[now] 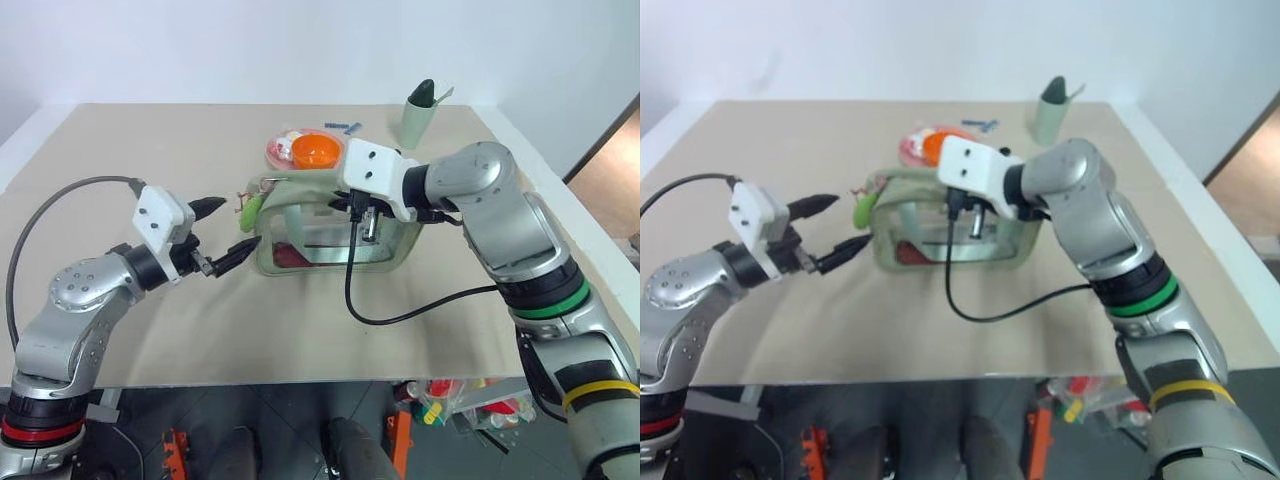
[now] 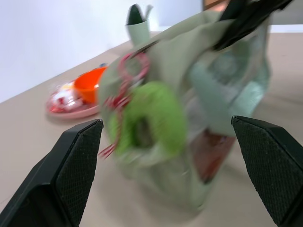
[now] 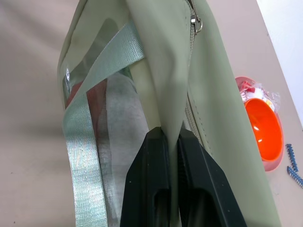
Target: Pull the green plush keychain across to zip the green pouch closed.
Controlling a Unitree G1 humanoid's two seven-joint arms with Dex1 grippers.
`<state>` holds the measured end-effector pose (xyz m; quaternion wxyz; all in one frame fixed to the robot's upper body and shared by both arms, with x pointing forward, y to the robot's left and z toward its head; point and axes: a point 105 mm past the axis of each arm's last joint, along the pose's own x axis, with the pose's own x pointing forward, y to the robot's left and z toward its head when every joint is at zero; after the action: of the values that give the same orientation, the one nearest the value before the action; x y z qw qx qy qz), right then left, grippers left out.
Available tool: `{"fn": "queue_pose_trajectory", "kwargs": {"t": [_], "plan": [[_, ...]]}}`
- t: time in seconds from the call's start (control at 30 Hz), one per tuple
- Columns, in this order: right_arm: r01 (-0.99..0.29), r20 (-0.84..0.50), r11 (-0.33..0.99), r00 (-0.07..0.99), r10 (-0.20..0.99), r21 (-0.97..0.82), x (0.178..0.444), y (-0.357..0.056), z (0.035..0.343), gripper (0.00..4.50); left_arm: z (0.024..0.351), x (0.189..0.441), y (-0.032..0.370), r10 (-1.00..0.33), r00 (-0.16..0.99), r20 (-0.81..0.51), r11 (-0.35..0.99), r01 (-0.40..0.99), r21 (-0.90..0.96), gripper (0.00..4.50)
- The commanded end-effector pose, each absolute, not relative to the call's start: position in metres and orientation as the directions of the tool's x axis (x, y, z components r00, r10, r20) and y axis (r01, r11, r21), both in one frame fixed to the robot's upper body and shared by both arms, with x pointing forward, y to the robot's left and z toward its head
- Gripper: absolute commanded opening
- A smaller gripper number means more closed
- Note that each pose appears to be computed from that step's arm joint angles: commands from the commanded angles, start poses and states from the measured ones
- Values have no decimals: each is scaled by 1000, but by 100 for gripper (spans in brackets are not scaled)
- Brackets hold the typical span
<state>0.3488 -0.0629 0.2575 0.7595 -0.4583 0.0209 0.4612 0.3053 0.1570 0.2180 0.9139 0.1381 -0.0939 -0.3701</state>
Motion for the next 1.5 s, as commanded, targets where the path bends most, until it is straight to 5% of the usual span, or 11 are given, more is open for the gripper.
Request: {"fn": "queue_pose_trajectory", "kwargs": {"t": [0.03,0.33,0.5,0.77,1.23,1.4,1.5], "plan": [[-696,-401,193,592,699,-692,343,-69,272,4,234,306,163,-682,718,140,714,612,339,450],[-769,-264,292,507,820,-569,324,-67,299,283,233,305,144,-737,662,137,667,680,304,450],[-790,-159,378,504,849,-483,318,-100,318,448,234,305,140,-755,643,132,648,698,305,450],[-751,-204,525,631,748,-400,332,-198,266,448,239,303,135,-786,607,119,610,730,307,450],[-781,-105,535,591,800,-323,349,-174,238,448,240,301,136,-783,614,102,609,724,324,450],[-787,-103,536,587,803,-305,352,-170,233,314,239,301,136,-780,618,97,612,720,328,450],[-788,-97,539,587,804,-299,353,-169,233,187,238,301,137,-779,620,95,613,718,330,450]]}}
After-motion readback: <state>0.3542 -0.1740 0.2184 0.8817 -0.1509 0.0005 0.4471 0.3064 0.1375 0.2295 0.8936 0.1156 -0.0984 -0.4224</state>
